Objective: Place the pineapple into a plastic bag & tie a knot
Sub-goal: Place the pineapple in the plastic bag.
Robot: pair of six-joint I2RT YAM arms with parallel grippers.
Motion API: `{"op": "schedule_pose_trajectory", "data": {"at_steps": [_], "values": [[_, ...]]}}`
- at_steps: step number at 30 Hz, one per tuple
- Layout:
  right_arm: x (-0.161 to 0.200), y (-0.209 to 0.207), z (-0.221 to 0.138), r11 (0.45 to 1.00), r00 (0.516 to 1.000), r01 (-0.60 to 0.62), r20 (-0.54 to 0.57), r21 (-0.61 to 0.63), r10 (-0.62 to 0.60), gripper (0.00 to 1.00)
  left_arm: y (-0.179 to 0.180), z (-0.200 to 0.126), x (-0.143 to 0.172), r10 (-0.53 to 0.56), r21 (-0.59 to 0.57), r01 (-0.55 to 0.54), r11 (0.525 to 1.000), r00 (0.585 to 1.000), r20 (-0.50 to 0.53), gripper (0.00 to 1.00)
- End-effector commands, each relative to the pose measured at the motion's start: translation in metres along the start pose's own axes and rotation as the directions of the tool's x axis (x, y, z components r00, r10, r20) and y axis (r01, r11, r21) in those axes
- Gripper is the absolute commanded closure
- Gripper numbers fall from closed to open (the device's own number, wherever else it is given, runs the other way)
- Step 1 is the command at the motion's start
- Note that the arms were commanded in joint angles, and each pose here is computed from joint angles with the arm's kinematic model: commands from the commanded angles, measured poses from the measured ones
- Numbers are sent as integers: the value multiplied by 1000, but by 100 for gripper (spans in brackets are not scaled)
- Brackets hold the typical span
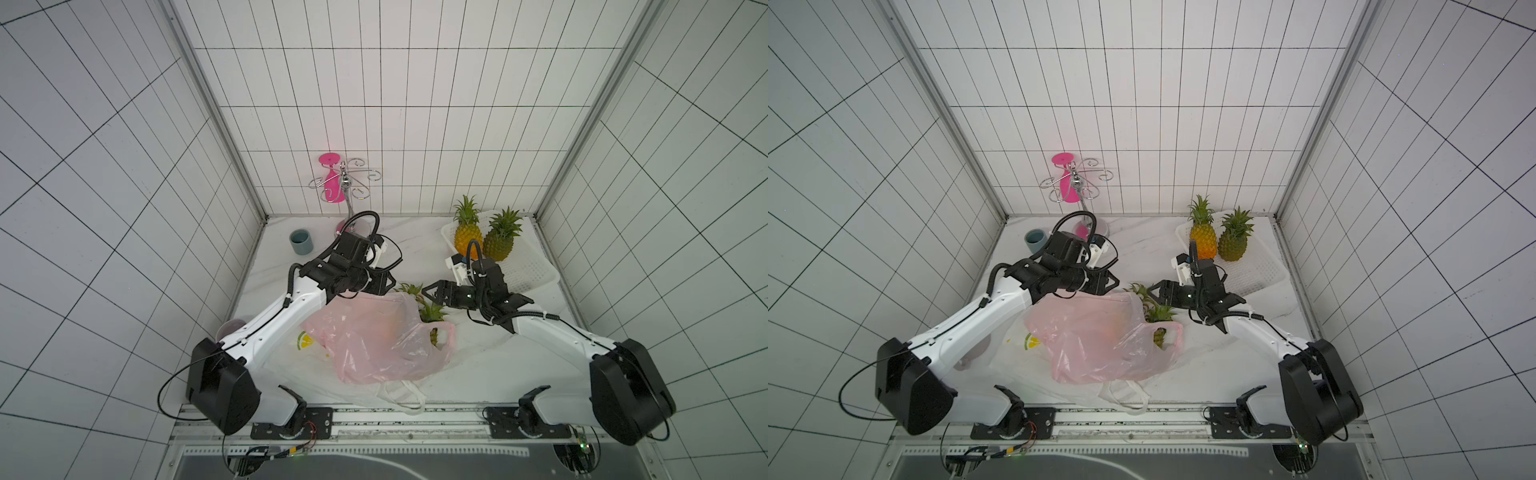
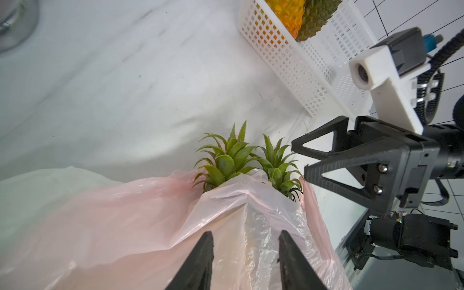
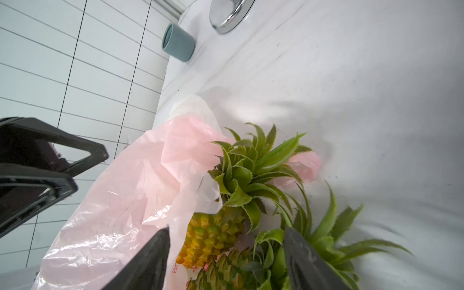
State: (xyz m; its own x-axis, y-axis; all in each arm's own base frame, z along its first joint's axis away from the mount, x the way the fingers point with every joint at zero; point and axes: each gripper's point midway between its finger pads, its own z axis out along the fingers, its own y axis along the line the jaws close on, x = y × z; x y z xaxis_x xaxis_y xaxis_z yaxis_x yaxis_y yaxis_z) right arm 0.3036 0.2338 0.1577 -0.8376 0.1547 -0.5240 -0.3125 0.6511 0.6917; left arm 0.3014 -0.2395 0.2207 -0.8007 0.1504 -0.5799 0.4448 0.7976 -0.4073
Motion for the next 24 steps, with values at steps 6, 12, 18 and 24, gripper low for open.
{"op": "schedule_pose_trajectory", "data": {"at_steps": [6, 12, 18, 24], "values": [[0, -23, -13, 996, 1000, -19, 24, 88, 17, 23, 12, -2, -28, 67, -102, -61, 993, 997, 48, 49], [24, -29, -5, 995, 997, -78, -6, 56, 78, 23, 5, 52, -64, 167, -42, -169, 985, 985, -41, 48], [51, -40, -26, 989, 996, -91, -14, 114, 93, 22, 15, 108, -56, 142, 15, -142, 990, 962, -233, 48], [97, -63, -34, 974, 983, -148, -81, 169, 164, 21, 41, 136, -23, 39, -9, -45, 999, 941, -336, 47]]}}
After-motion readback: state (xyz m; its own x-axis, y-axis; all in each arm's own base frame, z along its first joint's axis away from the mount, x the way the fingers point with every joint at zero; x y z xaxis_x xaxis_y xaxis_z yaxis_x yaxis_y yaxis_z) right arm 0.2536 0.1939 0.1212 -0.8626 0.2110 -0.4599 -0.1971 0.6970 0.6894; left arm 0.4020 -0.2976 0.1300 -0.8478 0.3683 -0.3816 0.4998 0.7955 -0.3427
